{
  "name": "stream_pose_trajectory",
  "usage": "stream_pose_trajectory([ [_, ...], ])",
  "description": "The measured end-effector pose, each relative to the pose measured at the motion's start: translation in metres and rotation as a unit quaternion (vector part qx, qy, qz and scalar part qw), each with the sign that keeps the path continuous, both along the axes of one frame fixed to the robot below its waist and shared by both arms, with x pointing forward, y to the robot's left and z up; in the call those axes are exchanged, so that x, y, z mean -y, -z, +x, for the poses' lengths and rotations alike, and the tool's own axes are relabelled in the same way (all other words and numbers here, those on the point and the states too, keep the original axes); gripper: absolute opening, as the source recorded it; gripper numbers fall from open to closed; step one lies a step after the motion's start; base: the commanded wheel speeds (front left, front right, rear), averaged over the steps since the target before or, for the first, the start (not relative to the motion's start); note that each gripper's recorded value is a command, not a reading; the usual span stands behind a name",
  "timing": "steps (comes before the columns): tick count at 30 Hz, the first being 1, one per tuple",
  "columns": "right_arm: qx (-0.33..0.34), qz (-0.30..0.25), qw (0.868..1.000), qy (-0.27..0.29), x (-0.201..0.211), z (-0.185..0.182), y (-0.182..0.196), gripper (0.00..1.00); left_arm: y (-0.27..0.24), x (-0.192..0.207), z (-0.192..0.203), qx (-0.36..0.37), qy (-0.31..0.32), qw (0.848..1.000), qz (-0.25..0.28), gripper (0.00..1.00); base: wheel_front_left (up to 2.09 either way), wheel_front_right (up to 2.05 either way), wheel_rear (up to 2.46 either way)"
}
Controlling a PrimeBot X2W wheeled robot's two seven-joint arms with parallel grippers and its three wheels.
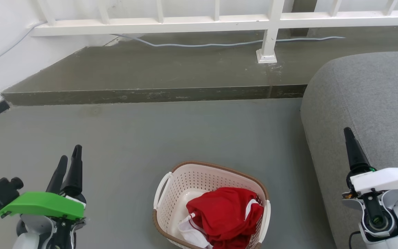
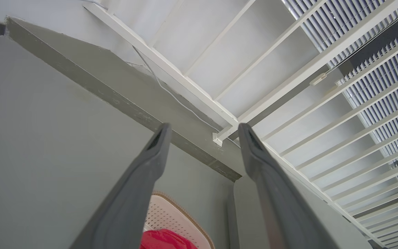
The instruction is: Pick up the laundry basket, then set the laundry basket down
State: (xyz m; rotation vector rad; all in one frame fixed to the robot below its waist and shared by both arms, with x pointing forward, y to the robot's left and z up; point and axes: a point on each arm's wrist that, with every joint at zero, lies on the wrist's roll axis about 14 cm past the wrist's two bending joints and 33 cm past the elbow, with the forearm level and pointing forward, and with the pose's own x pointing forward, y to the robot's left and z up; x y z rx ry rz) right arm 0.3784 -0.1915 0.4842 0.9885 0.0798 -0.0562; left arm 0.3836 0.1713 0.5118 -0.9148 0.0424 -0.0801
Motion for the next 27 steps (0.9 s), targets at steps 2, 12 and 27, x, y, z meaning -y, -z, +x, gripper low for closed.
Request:
stream_pose_trajectory([
  [2,0.001,-0.021,1.0,-0.006,-0.002,0.0,-0.001,1.0,-0.001,0.001,0.0,0.003,0.003,1.0,0.025,1.0,0.0,0.0,0.0],
  [12,0.002,-0.153,0.988,-0.027,-0.008,0.001,-0.002,1.0,-0.007,0.011,-0.001,0.022,0.015,0.99,0.139,1.0,0.0,0.0,0.0],
  [27,0.009,-0.286,0.957,-0.053,-0.021,-0.001,0.003,1.0,-0.01,0.033,-0.004,0.05,0.034,0.97,0.235,1.0,0.0,0.0,0.0],
])
